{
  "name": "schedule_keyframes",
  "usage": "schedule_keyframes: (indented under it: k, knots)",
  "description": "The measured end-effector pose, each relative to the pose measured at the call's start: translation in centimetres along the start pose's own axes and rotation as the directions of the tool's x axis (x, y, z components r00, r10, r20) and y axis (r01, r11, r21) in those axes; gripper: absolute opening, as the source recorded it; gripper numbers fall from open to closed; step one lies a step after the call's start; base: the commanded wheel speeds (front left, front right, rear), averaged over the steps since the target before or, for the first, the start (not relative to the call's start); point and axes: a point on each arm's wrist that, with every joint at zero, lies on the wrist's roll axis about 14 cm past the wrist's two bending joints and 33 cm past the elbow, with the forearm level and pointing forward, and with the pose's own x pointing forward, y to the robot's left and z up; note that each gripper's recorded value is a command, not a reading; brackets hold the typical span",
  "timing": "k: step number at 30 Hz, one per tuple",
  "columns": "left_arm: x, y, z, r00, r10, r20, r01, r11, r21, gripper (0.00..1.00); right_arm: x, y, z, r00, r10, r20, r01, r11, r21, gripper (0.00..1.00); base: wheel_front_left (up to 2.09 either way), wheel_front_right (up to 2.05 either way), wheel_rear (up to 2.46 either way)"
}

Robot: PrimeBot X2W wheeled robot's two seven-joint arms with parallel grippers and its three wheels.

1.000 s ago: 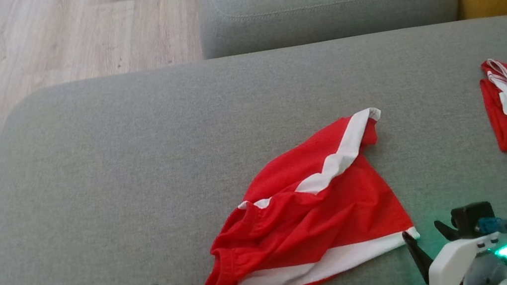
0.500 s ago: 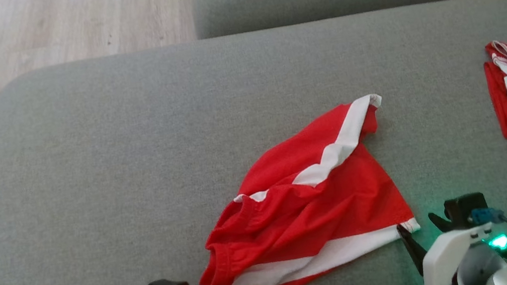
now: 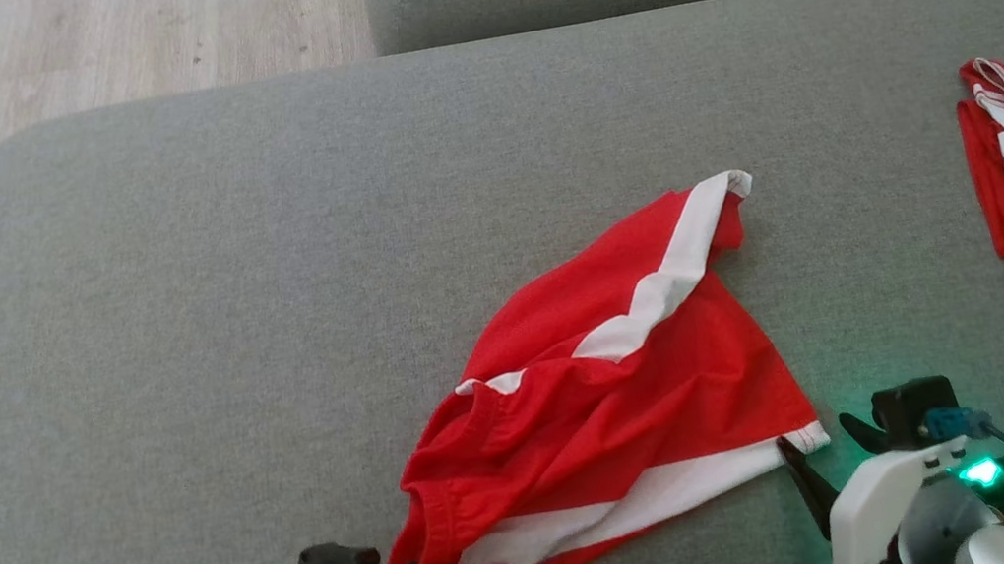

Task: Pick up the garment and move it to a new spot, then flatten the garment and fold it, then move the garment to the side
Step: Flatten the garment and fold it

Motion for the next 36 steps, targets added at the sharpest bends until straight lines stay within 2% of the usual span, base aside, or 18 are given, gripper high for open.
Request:
schedule_keyframes:
  k: [4, 9, 14, 16, 19, 21, 22, 23, 24, 27, 31, 34, 36]
  knots:
    - [0.1, 0.1, -0.5, 1.0, 0.0, -0.019, 0.0, 1.0, -0.006, 0.57, 0.4, 0.3, 0.3, 1.0, 0.013, 0.001, -0.013, 1.0, -0.005, 1.0, 0.0, 0.0, 0.0]
    - [0.3, 0.3, -1.2, 0.999, 0.003, -0.042, -0.003, 1.0, -0.006, 0.56, 0.6, 0.6, 0.4, 1.0, 0.023, -0.001, -0.023, 1.0, -0.003, 1.0, 0.0, 0.0, 0.0]
    - [0.6, 0.6, -1.4, 0.999, 0.006, -0.047, -0.006, 1.0, -0.008, 0.46, 0.8, 1.1, 0.2, 0.999, 0.038, -0.014, -0.038, 0.999, -0.001, 1.0, 0.0, 0.0, 0.0]
    - [0.6, 0.6, -1.7, 0.998, 0.006, -0.054, -0.007, 1.0, -0.013, 0.33, 0.8, 1.2, 0.0, 0.999, 0.043, -0.024, -0.043, 0.999, 0.008, 1.0, 0.0, 0.0, 0.0]
    - [0.7, 0.6, -2.1, 0.998, 0.004, -0.063, -0.006, 1.0, -0.022, 0.0, 0.7, 1.2, -0.4, 0.998, 0.048, -0.038, -0.047, 0.999, 0.027, 1.0, 0.0, 0.0, 0.0]
    - [0.7, 0.6, -2.3, 0.998, 0.003, -0.07, -0.005, 1.0, -0.024, 0.0, 0.7, 1.2, -0.7, 0.998, 0.046, -0.053, -0.044, 0.999, 0.031, 1.0, 0.0, 0.0, 0.0]
    - [0.7, 0.6, -2.4, 0.998, 0.0, -0.071, -0.002, 1.0, -0.025, 0.0, 0.6, 1.1, -0.8, 0.997, 0.046, -0.057, -0.044, 0.998, 0.036, 0.91, 0.0, 0.0, 0.0]
    - [0.7, 0.5, -2.4, 0.998, -0.002, -0.068, 0.0, 1.0, -0.027, 0.0, 0.6, 1.1, -0.9, 0.997, 0.047, -0.061, -0.044, 0.998, 0.048, 0.37, 0.0, 0.0, 0.0]
    - [0.7, 0.5, -2.4, 0.998, -0.004, -0.068, 0.002, 0.999, -0.032, 0.0, 0.6, 1.0, -0.9, 0.997, 0.045, -0.064, -0.041, 0.997, 0.059, 0.0, 0.0, 0.0, 0.0]
    - [0.7, 0.4, -2.5, 0.998, -0.014, -0.069, 0.01, 0.999, -0.05, 0.0, 0.4, 0.5, -1.2, 0.997, 0.035, -0.071, -0.028, 0.996, 0.089, 0.0, 0.0, 0.0, 0.0]
    - [0.6, -0.1, -0.8, 0.999, -0.043, -0.008, 0.042, 0.991, -0.129, 0.0, 0.0, 0.4, -0.3, 0.998, 0.044, -0.034, -0.038, 0.985, 0.169, 0.0, 0.0, 0.0, 0.0]
    - [0.0, -0.6, 2.5, 0.993, -0.07, 0.099, 0.09, 0.973, -0.215, 0.0, -1.0, 1.0, 3.3, 0.993, 0.086, 0.087, -0.106, 0.956, 0.274, 0.0, 0.0, 0.0, 0.0]
    - [-0.8, -1.2, 5.3, 0.978, -0.103, 0.183, 0.147, 0.959, -0.242, 0.0, -2.4, 1.0, 7.0, 0.972, 0.108, 0.208, -0.174, 0.927, 0.331, 0.0, 0.0, 0.0, 0.0]
